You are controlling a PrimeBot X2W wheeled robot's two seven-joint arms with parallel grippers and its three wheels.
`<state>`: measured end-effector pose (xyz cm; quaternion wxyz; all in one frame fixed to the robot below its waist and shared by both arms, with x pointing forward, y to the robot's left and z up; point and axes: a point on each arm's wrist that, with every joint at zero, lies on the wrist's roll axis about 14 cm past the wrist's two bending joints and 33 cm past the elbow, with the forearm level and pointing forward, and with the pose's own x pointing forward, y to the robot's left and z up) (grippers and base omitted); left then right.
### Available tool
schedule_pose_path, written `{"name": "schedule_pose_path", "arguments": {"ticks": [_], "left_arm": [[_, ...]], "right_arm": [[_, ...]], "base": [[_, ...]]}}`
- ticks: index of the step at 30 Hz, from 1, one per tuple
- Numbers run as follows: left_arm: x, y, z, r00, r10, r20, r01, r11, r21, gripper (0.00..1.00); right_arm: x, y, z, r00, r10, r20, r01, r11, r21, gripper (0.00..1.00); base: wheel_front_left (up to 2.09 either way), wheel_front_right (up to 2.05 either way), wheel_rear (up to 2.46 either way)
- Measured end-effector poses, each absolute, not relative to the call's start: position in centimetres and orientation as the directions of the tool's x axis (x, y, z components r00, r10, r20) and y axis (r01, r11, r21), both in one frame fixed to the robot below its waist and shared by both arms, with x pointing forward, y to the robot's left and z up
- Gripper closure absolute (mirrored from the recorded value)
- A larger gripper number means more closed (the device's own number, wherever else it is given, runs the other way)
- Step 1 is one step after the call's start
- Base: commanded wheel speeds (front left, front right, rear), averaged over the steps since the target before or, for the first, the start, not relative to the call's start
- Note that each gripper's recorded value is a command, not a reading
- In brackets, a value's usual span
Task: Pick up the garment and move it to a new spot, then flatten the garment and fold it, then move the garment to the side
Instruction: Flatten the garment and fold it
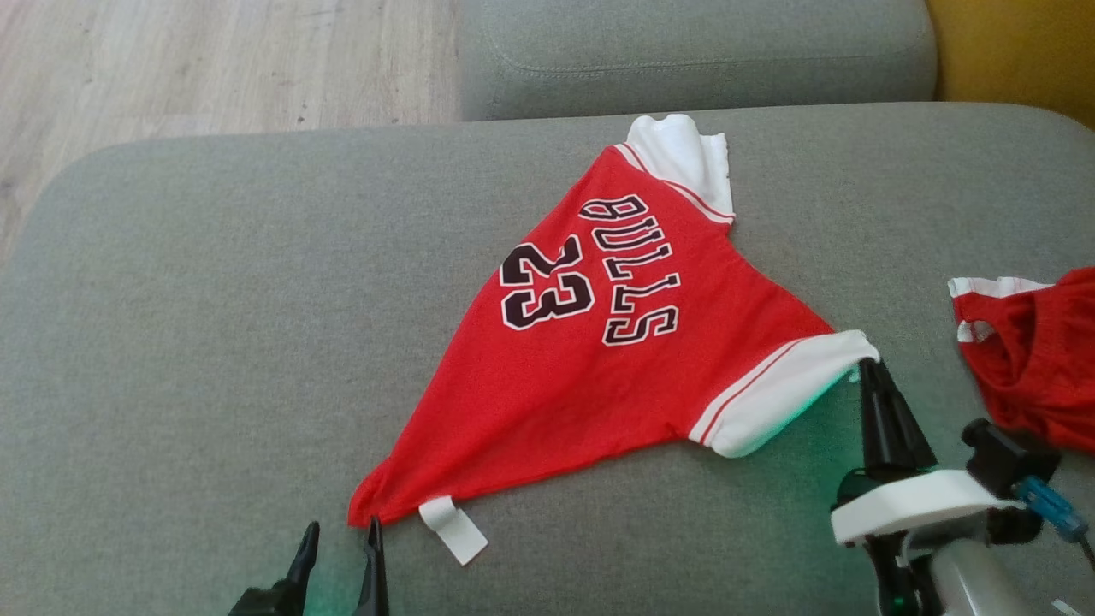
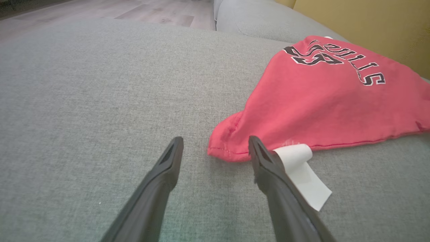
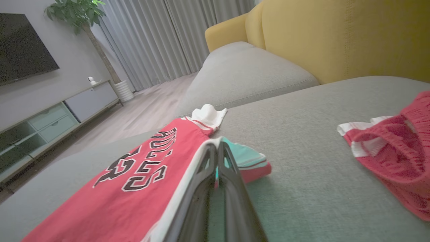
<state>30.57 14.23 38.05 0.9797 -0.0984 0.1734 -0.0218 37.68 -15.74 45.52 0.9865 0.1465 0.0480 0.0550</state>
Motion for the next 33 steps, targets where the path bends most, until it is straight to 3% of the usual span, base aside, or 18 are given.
{"name": "schedule_pose_path", "arguments": {"ticks": [11,19,29,30,31,32,33], "left_arm": [[31.0,14.0,38.3,0.941,-0.090,-0.325,0.024,0.979,-0.200,0.00],[31.2,13.4,37.5,0.929,-0.108,-0.354,0.036,0.978,-0.204,0.00],[32.0,14.0,37.4,0.931,-0.089,-0.355,0.017,0.979,-0.202,0.00],[32.0,14.1,37.4,0.930,-0.083,-0.357,0.011,0.980,-0.201,0.00],[31.9,14.3,37.3,0.930,-0.077,-0.360,0.003,0.980,-0.200,0.00],[31.8,14.5,37.3,0.930,-0.071,-0.362,-0.002,0.980,-0.199,0.00],[31.7,14.6,37.3,0.930,-0.067,-0.362,-0.007,0.980,-0.198,0.00]], "right_arm": [[37.9,-15.2,48.7,0.992,0.126,0.008,-0.120,0.925,0.359,1.00],[35.5,-17.6,45.0,0.984,0.075,-0.161,-0.018,0.945,0.328,1.00],[39.8,-16.6,42.5,0.965,0.100,-0.243,-0.051,0.979,0.200,1.00],[40.1,-16.8,41.9,0.960,0.091,-0.264,-0.042,0.982,0.185,0.93],[40.2,-17.1,41.3,0.954,0.084,-0.287,-0.038,0.986,0.163,0.42],[40.3,-17.4,40.8,0.952,0.070,-0.297,-0.029,0.989,0.143,0.00],[40.2,-18.0,40.5,0.953,0.051,-0.297,-0.012,0.991,0.131,0.00]], "base": [[0.00,0.00,0.00],[0.00,0.00,0.00],[0.00,0.00,0.00],[0.00,0.00,0.00],[0.00,0.00,0.00],[0.00,0.00,0.00],[0.00,0.00,0.00]]}}
